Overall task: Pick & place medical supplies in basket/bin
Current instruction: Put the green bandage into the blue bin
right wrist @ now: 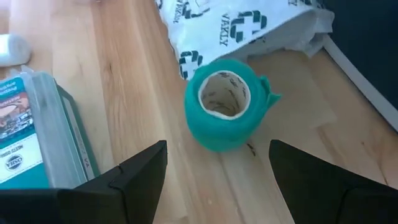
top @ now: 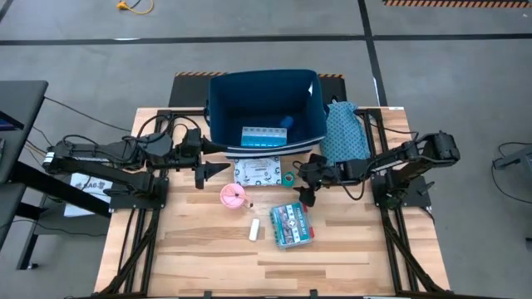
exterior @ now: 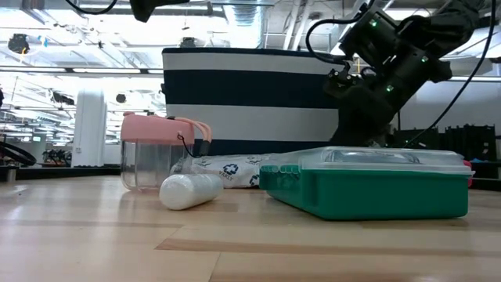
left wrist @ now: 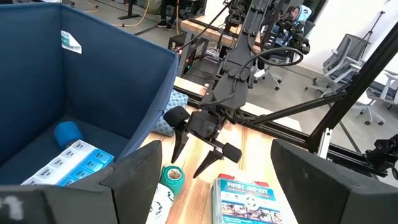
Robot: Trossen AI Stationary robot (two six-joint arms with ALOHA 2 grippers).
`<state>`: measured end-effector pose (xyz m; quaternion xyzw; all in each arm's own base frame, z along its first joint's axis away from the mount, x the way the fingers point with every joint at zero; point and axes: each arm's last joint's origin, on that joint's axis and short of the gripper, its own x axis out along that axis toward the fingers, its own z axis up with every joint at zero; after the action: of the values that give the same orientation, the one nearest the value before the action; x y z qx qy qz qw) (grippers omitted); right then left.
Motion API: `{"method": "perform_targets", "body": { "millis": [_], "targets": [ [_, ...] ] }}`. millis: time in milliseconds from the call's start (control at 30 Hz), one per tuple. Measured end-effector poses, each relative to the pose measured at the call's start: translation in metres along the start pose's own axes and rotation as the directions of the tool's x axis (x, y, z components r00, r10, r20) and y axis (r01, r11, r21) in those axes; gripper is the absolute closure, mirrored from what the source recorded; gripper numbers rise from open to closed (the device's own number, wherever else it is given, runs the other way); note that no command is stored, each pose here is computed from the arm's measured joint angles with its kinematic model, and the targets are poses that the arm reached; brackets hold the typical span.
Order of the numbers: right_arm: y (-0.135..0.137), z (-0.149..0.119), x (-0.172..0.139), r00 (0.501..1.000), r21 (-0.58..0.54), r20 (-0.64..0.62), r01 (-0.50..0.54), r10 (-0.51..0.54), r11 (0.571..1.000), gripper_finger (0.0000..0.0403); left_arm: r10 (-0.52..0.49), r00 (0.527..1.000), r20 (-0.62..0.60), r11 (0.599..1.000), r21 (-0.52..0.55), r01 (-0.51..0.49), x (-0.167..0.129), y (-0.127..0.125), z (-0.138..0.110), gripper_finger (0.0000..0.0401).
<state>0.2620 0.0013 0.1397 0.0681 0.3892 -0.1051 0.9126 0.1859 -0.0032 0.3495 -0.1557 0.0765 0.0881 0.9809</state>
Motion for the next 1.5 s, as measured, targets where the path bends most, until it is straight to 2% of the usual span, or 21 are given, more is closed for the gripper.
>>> {"method": "perform_targets", "body": {
  "millis": [300,933,1200,1500],
  "targets": [
    [-0.008,0.002,0.002,1.000,-0.002,0.004,0.021,-0.021,1.000,0.0127,-0.003,1.000,-0.008,1.000,0.001,0.003,0.000,0.000,-0.001,0.0110],
    [-0.012,0.005,0.004,0.999,-0.045,0.014,-0.041,0.041,0.998,0.0127,0.007,0.999,-0.043,0.999,0.047,-0.005,0.000,0.001,-0.004,0.0110],
    [-0.009,0.000,0.030,0.999,-0.056,-0.044,-0.035,0.032,0.998,0.0127,0.011,0.998,-0.059,0.999,0.050,-0.008,0.000,0.002,-0.006,0.0110],
    [-0.003,0.023,0.051,0.999,-0.073,-0.026,-0.038,0.036,0.997,0.0127,0.006,0.998,-0.064,0.999,0.047,-0.003,0.000,0.002,-0.006,0.0110]
  ]
}}
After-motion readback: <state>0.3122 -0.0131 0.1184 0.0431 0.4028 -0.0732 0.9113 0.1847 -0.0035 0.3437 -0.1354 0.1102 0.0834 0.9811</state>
